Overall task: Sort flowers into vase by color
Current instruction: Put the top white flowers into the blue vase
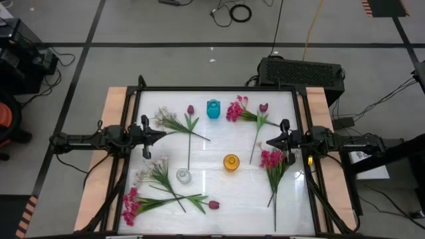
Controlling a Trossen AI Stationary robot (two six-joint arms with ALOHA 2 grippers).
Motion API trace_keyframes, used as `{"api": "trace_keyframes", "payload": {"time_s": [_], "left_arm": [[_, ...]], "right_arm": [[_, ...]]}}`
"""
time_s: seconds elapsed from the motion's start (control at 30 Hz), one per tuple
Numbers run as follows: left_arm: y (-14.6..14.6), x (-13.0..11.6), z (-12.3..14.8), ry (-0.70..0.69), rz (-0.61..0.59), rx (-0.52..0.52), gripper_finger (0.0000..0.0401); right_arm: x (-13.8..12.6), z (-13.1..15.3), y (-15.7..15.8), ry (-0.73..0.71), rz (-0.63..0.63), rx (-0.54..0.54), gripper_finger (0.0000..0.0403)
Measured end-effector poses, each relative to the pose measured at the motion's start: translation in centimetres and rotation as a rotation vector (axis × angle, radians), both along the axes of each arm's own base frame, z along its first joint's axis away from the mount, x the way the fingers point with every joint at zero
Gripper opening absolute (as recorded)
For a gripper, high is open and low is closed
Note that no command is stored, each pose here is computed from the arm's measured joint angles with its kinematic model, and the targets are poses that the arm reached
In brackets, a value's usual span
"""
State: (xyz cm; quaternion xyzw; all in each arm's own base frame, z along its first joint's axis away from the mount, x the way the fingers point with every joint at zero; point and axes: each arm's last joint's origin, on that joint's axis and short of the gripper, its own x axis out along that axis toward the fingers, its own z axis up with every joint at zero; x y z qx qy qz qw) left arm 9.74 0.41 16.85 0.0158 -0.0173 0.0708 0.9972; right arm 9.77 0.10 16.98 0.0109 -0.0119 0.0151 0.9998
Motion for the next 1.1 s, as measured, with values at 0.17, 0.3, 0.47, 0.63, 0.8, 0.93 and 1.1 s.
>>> {"api": "trace_keyframes", "payload": {"time_s": [0.17, 0.3, 0.47, 0.63, 0.8, 0.93, 1.1], "left_arm": [[0.0, 0.0, 0.0, -0.002, 0.000, -0.002, 0.0022], [0.0, 0.0, 0.0, -0.003, -0.013, -0.003, 0.0022], [-0.2, -0.1, 0.9, -0.093, -0.072, -0.065, 0.0022], [-0.3, -0.7, 3.3, -0.128, -0.098, -0.098, 0.0011], [-0.4, -1.4, 5.8, -0.065, -0.118, -0.153, 0.0005], [-0.6, -1.9, 8.4, -0.025, -0.136, -0.155, 0.0003], [-0.6, -2.3, 13.5, -0.059, -0.145, -0.098, 0.0002]], "right_arm": [[0.0, 0.0, 0.0, 0.000, 0.000, 0.000, 0.0000], [0.0, 0.0, 0.0, 0.000, 0.000, 0.000, 0.0000], [0.0, 0.0, 0.0, 0.000, 0.000, 0.000, 0.0000], [0.0, 0.0, 0.0, 0.000, 0.000, 0.000, 0.0000], [0.0, 0.0, 0.0, 0.000, 0.000, 0.000, 0.0000], [0.0, 0.0, 0.0, 0.000, 0.000, 0.000, 0.0000], [0.0, 0.0, 0.0, 0.000, 0.000, 0.000, 0.0000]]}}
